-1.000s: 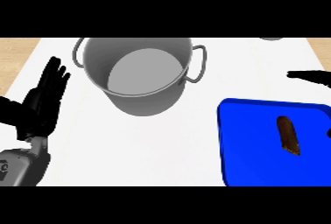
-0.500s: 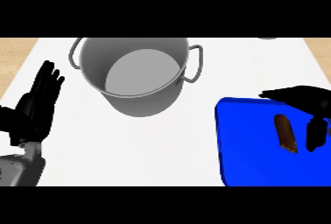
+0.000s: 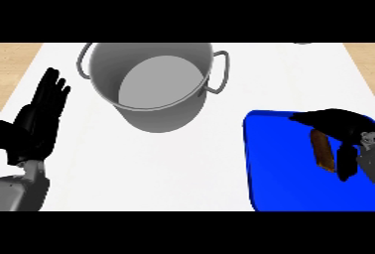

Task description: Pick the sweet potato from the tray and place it in the pot

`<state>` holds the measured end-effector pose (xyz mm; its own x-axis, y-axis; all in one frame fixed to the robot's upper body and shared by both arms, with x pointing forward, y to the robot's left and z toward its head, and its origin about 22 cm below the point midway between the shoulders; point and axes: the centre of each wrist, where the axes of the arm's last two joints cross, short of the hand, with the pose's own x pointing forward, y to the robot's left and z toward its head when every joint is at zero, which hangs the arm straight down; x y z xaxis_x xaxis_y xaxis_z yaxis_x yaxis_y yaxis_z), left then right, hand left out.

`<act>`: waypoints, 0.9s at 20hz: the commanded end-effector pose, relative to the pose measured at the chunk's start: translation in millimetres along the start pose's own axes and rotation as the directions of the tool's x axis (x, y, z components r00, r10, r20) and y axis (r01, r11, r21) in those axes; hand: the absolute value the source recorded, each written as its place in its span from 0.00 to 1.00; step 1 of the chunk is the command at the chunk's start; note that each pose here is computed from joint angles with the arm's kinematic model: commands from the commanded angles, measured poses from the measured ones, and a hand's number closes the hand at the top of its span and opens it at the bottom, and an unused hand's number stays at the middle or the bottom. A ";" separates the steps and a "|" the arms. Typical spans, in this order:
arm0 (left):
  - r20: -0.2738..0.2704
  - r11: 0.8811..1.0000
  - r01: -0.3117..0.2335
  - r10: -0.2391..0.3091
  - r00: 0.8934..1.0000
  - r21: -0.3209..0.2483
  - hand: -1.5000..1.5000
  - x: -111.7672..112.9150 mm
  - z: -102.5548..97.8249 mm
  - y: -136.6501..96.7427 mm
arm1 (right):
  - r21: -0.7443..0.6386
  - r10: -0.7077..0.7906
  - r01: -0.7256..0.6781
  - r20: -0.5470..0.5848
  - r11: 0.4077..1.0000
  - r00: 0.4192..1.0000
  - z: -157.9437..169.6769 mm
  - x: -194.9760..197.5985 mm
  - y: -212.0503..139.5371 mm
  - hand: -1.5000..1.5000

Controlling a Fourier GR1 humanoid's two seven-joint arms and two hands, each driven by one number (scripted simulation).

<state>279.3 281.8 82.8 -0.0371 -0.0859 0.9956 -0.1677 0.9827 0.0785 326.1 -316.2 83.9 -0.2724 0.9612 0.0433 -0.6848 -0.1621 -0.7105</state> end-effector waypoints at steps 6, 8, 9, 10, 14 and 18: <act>0.000 1.000 0.009 -0.009 1.000 0.015 0.50 11.2 -1.0 -8.3 | -0.027 0.051 -0.054 -0.094 0.998 0.994 -14.8 -21.3 30.4 0.00; 0.000 1.000 -0.001 0.001 1.000 -0.002 0.50 0.1 -5.7 1.5 | 0.009 0.048 -0.048 -0.078 0.999 0.996 -15.8 -17.3 35.3 0.00; -0.013 1.000 -0.002 0.002 1.000 -0.001 0.50 -1.5 -10.3 -8.3 | -0.024 0.031 -0.033 -0.086 0.999 0.996 -18.5 1.9 9.5 0.00; -0.007 1.000 -0.009 0.009 1.000 -0.004 0.50 10.4 1.4 7.7 | -0.013 0.042 -0.043 -0.082 0.999 0.996 -16.6 -4.5 23.5 0.00; 0.004 1.000 -0.006 0.006 1.000 0.011 0.50 0.9 -7.8 -15.9 | -0.011 0.058 -0.060 -0.089 0.998 0.994 -34.1 -9.5 36.9 0.00; -0.006 1.000 0.005 -0.005 1.000 0.002 0.50 0.4 -2.4 -10.3 | 0.000 0.078 -0.079 -0.132 0.997 0.988 -20.1 -30.8 57.0 0.00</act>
<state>284.3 272.6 83.1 -0.0368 -0.0854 0.9957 -0.1735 0.9817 0.0778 319.1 -332.1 37.0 -0.2374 0.9689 -0.0702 -0.6650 -0.2148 -0.7153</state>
